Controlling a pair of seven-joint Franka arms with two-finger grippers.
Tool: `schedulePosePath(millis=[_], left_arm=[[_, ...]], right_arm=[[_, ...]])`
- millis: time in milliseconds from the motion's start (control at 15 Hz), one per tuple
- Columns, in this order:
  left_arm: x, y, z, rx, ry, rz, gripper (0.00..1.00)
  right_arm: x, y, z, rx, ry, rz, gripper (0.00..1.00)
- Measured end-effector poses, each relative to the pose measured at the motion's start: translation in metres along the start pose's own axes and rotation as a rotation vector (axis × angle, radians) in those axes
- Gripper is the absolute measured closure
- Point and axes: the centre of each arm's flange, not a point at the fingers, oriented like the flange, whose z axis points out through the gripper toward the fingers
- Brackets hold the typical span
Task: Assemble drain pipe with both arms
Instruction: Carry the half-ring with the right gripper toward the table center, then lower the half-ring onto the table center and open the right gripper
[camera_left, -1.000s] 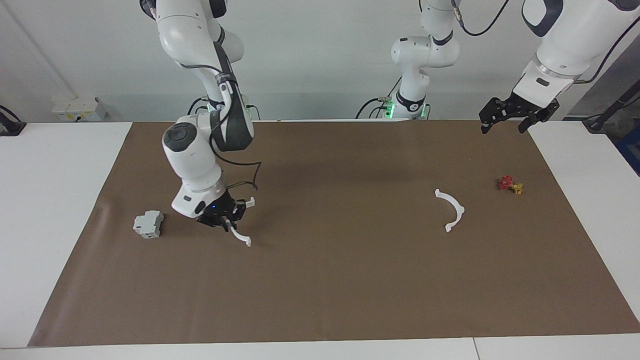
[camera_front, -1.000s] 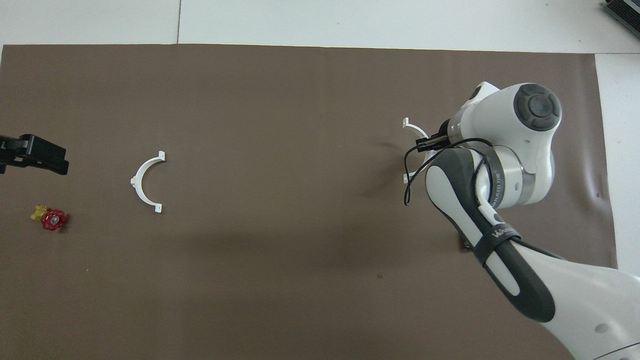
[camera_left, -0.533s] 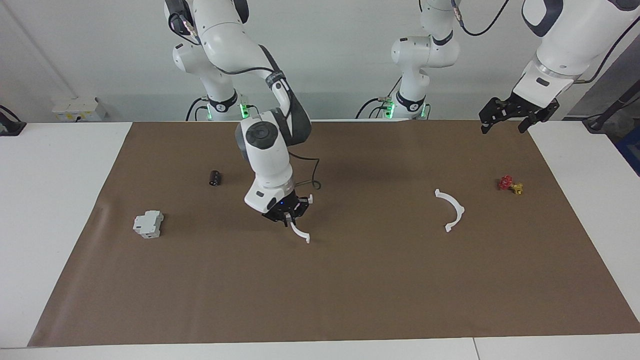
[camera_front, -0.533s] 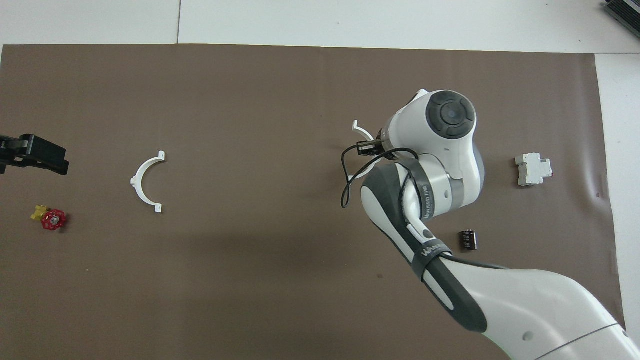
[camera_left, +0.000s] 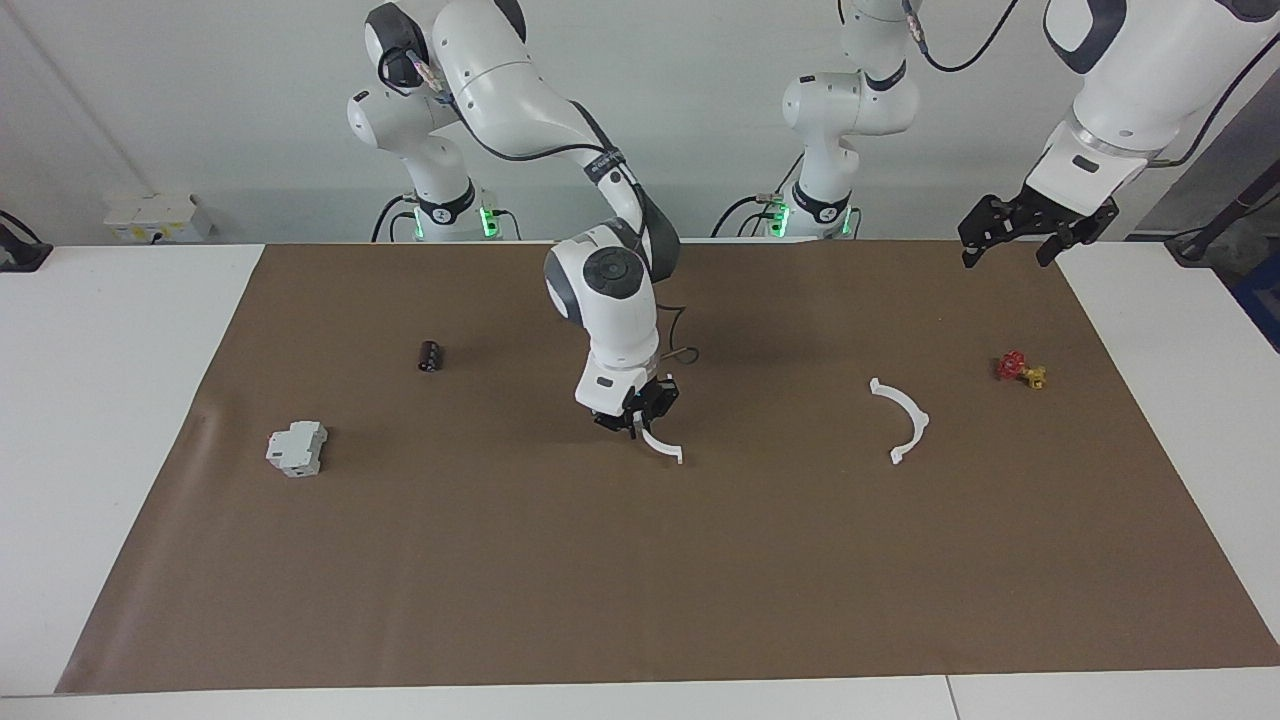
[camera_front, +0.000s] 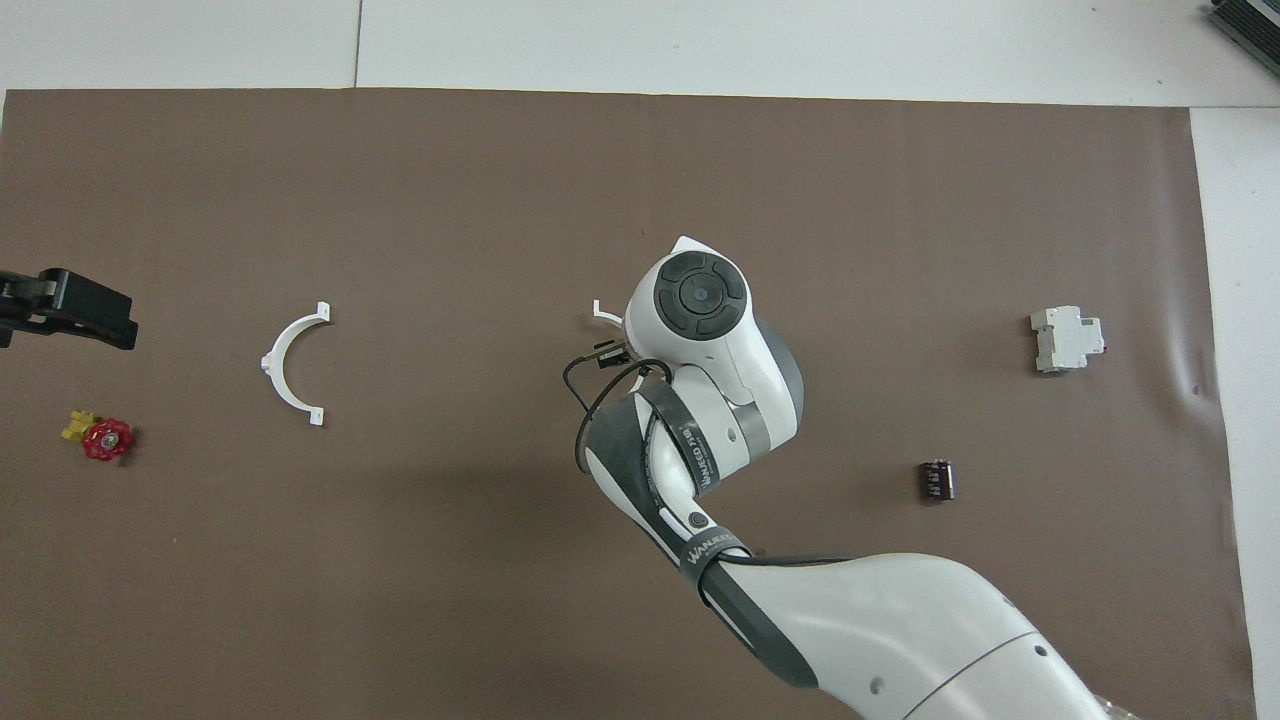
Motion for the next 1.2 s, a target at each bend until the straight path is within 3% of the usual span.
schedulePosePath(millis=[467, 1067, 1200], left_arm=[[0.0, 0.0, 0.0, 0.0, 0.0, 0.0, 0.0], [0.0, 0.0, 0.0, 0.0, 0.0, 0.0, 0.0], [0.0, 0.0, 0.0, 0.0, 0.0, 0.0, 0.0]], right_arm=[[-0.007, -0.003, 0.015, -0.007, -0.017, 0.054, 0.8], [-0.012, -0.011, 0.019, -0.028, 0.001, 0.022, 0.8], [-0.012, -0.012, 0.02, -0.029, 0.0, 0.02, 0.67]])
